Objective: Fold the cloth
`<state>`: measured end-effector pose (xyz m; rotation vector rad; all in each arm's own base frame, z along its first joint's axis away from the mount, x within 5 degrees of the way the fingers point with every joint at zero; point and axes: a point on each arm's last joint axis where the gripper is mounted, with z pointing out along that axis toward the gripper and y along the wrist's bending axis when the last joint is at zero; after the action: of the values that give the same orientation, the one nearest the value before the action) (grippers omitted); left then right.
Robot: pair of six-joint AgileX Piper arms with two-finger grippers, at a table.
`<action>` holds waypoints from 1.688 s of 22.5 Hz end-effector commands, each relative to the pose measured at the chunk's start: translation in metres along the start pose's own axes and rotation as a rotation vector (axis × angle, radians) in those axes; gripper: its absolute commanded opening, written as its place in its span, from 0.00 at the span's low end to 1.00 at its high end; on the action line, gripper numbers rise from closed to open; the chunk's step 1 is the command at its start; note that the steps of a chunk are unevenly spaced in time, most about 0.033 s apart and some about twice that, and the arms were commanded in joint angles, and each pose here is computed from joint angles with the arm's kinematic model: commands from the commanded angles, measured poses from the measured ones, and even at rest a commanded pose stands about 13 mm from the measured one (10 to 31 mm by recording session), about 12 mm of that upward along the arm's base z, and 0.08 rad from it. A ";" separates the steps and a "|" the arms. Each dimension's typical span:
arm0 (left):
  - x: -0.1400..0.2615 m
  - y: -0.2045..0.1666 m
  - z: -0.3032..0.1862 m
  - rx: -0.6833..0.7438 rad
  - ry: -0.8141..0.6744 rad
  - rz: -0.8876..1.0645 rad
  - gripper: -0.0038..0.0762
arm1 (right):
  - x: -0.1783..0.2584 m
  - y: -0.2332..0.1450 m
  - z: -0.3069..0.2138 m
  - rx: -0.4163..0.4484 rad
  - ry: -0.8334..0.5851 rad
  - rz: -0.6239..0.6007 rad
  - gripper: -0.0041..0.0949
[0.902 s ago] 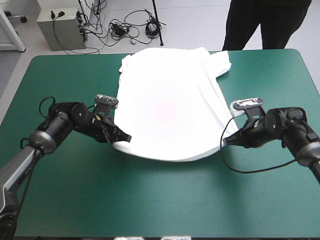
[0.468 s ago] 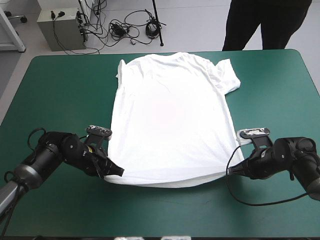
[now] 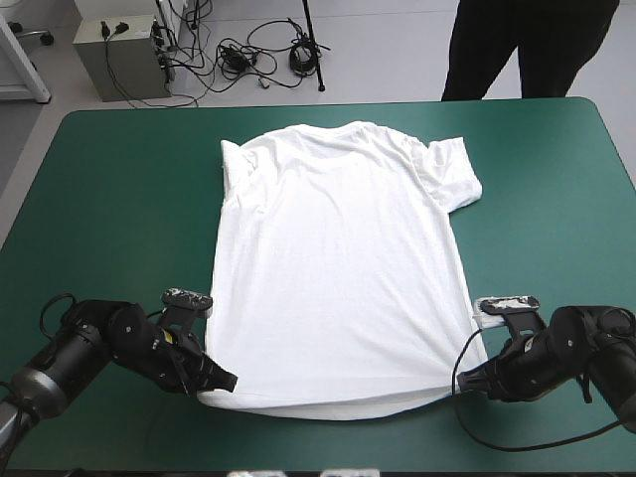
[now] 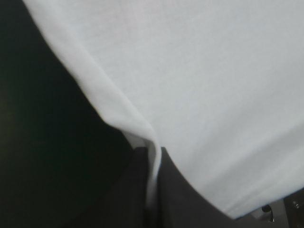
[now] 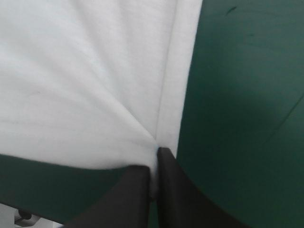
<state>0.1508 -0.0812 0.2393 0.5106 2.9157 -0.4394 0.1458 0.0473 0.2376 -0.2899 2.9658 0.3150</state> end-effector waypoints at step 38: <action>-0.168 0.016 -0.090 -0.361 -0.390 -0.041 0.76 | -0.105 0.003 -0.115 0.200 -0.530 0.028 0.55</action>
<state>0.2844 -0.0925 0.3514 0.3221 2.5830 -0.0117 0.2235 0.0422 0.3501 -0.1127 2.5456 0.0769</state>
